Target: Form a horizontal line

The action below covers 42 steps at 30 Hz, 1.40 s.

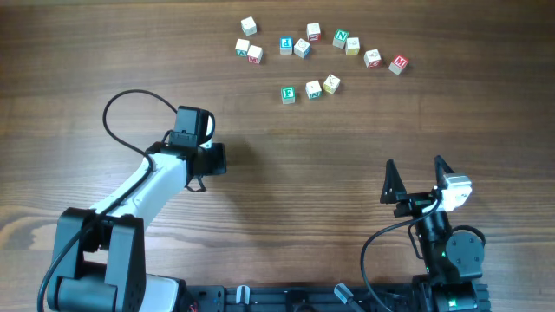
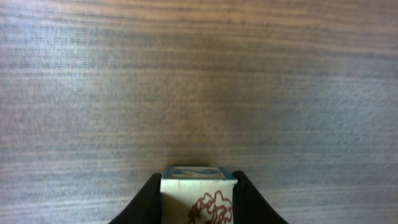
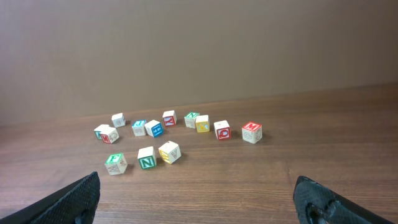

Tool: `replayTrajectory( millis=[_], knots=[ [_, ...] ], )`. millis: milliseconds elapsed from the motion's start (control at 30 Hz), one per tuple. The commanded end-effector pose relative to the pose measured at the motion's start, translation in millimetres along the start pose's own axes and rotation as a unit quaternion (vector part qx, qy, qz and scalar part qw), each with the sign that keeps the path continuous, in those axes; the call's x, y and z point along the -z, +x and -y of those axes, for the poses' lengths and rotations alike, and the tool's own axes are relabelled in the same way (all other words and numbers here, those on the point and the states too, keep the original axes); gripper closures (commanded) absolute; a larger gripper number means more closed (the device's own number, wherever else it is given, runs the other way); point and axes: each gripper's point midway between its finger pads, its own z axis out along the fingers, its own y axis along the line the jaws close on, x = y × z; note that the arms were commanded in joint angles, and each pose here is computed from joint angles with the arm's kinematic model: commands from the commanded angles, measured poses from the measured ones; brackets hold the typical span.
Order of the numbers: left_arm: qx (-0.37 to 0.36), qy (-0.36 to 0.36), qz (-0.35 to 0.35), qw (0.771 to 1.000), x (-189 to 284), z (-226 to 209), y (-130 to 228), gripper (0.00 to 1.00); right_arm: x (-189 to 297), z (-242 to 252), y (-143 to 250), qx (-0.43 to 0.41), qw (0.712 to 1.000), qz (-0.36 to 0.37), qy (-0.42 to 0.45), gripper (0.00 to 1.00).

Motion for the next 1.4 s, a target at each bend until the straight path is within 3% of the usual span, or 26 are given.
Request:
replayTrajectory(
  millis=[0, 133, 333, 433, 500, 733, 833, 933, 1033, 1067, 1133, 1267, 1367],
  knots=[
    [-0.012, 0.009, 0.001, 1.000, -3, 4, 0, 0.70, 0, 0, -1, 0.006, 1.000, 0.003, -0.001, 0.00],
    [-0.012, 0.009, -0.002, 1.000, -3, 4, 1, 0.57, 0, 0, -1, 0.006, 1.000, 0.003, -0.001, 0.00],
    [-0.012, 0.010, 0.002, 1.000, -1, 5, -1, 0.49, 0, 0, -1, 0.006, 1.000, 0.003, -0.001, 0.00],
    [-0.011, 0.017, 0.027, 0.999, 23, 10, -16, 0.14, 0, 0, -1, 0.006, 1.000, 0.003, -0.001, 0.00],
    [-0.012, 0.023, 0.051, 0.998, 51, 14, -29, 0.00, 0, 0, -1, 0.006, 1.000, 0.003, -0.001, 0.00],
    [-0.016, 0.053, 0.171, 0.984, 143, 23, -50, 0.00, 1, 3, -17, -0.007, 0.999, 0.035, 0.011, 0.00],
    [-0.016, 0.055, 0.180, 0.982, 155, 22, -46, 0.00, 1, -9, -2, -0.138, 0.990, 0.000, -0.027, 0.00],
    [-0.016, 0.054, 0.175, 0.983, 153, 22, -44, 0.00, 3, -35, 3, -0.342, 0.934, -0.045, -0.093, 0.00],
    [-0.007, 0.058, 0.171, 0.983, 153, 23, -43, 0.00, 5, -42, 4, -0.393, 0.911, -0.063, -0.109, 0.00],
    [-0.002, 0.060, 0.171, 0.983, 153, 23, -43, 0.00, 6, -46, 2, -0.394, 0.909, -0.063, -0.119, 0.00],
    [0.006, 0.060, 0.168, 0.984, 152, 23, -42, 0.00, 15, -71, -21, -0.288, 0.935, -0.033, -0.205, 0.00],
    [0.006, 0.060, 0.167, 0.984, 152, 22, -41, 0.00, 19, -73, -58, -0.255, 0.946, -0.003, -0.201, 0.01],
    [0.006, 0.060, 0.167, 0.984, 152, 22, -41, 0.00, 9, -70, -71, -0.216, 0.961, -0.031, -0.172, 0.01]
  ],
)
